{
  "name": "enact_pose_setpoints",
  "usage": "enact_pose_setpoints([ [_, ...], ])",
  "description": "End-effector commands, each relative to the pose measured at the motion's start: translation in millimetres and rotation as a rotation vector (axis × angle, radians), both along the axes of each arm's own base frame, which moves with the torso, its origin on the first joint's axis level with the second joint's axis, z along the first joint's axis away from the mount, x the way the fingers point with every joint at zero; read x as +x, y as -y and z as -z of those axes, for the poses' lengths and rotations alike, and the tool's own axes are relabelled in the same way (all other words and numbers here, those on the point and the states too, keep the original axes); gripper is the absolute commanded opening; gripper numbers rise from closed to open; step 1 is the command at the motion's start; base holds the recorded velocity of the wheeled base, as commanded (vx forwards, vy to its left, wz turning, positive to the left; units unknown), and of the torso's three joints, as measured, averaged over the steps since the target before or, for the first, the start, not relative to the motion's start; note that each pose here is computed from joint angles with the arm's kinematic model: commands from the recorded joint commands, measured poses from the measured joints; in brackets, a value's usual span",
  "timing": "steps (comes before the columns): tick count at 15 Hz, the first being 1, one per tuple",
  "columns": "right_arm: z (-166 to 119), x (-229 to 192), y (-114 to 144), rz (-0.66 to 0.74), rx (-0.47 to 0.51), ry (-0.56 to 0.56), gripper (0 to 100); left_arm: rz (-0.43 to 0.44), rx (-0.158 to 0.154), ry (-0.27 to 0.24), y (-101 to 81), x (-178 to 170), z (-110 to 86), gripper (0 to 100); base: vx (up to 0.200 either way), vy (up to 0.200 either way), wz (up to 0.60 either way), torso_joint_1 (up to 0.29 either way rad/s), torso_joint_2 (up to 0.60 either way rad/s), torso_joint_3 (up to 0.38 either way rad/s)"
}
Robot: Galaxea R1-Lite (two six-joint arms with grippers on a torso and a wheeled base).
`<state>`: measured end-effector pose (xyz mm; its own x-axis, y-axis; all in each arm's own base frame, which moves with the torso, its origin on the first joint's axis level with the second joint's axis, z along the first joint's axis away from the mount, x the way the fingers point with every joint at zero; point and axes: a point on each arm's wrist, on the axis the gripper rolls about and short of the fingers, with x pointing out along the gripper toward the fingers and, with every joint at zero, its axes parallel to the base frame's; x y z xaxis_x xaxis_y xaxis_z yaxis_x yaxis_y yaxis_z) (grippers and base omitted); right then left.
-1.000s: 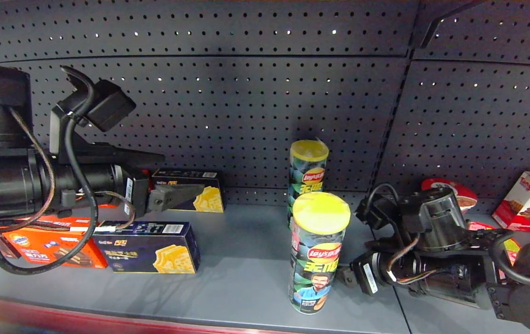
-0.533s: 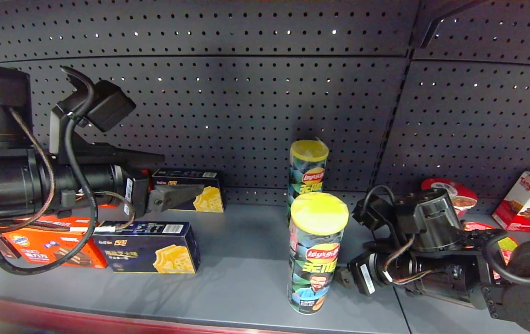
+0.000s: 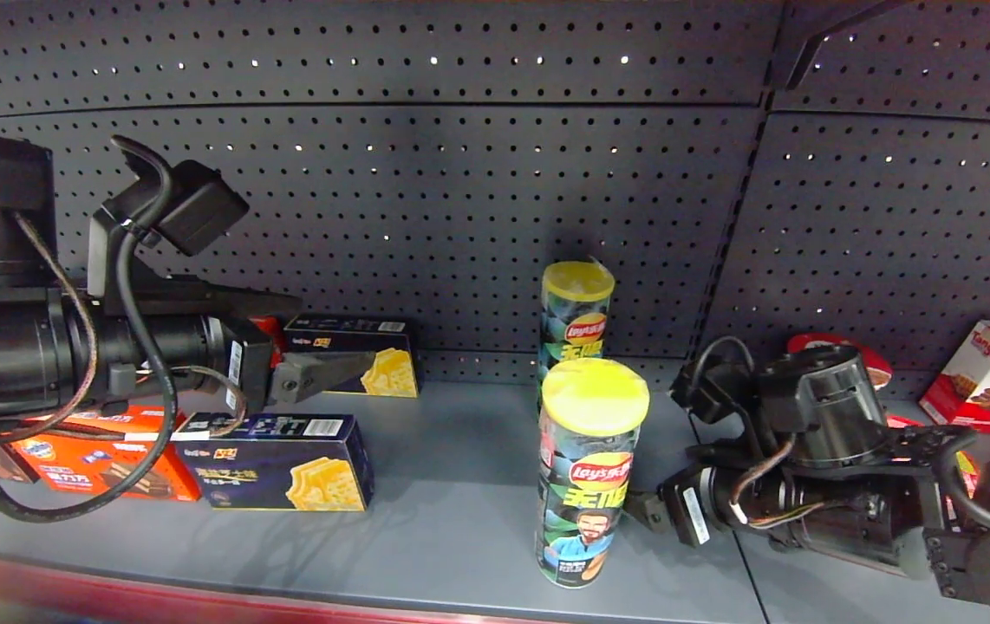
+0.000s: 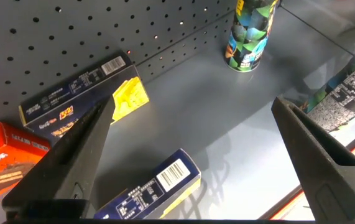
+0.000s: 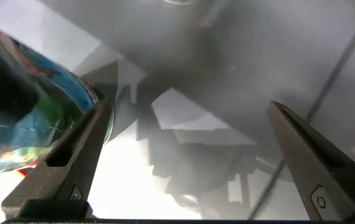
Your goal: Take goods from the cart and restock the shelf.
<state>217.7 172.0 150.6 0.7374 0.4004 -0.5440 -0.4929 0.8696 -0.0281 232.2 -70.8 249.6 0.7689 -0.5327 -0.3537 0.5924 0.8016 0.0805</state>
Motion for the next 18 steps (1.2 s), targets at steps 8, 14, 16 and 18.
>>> enact_pose_setpoints([
  [8,-77,-40,59,0.147,0.144,0.243,100,-0.023,-0.022,0.076,-14.9,-42,-4.7,100,0.0,0.0,0.0,0.0,0.0,0.0],
  [14,-105,-91,137,0.422,0.214,0.455,100,-0.194,-0.038,0.152,-55.5,-134,24.8,100,0.0,0.0,0.0,0.0,0.0,0.0],
  [16,-100,-109,153,0.51,0.21,0.498,100,-0.242,-0.039,0.201,-59.7,-156,31.2,100,0.0,0.0,0.0,0.0,0.0,0.0],
  [18,-75,-142,166,0.584,0.187,0.493,100,-0.377,-0.065,0.233,-64.0,-180,43.6,100,0.0,0.0,0.0,0.0,0.0,0.0],
])
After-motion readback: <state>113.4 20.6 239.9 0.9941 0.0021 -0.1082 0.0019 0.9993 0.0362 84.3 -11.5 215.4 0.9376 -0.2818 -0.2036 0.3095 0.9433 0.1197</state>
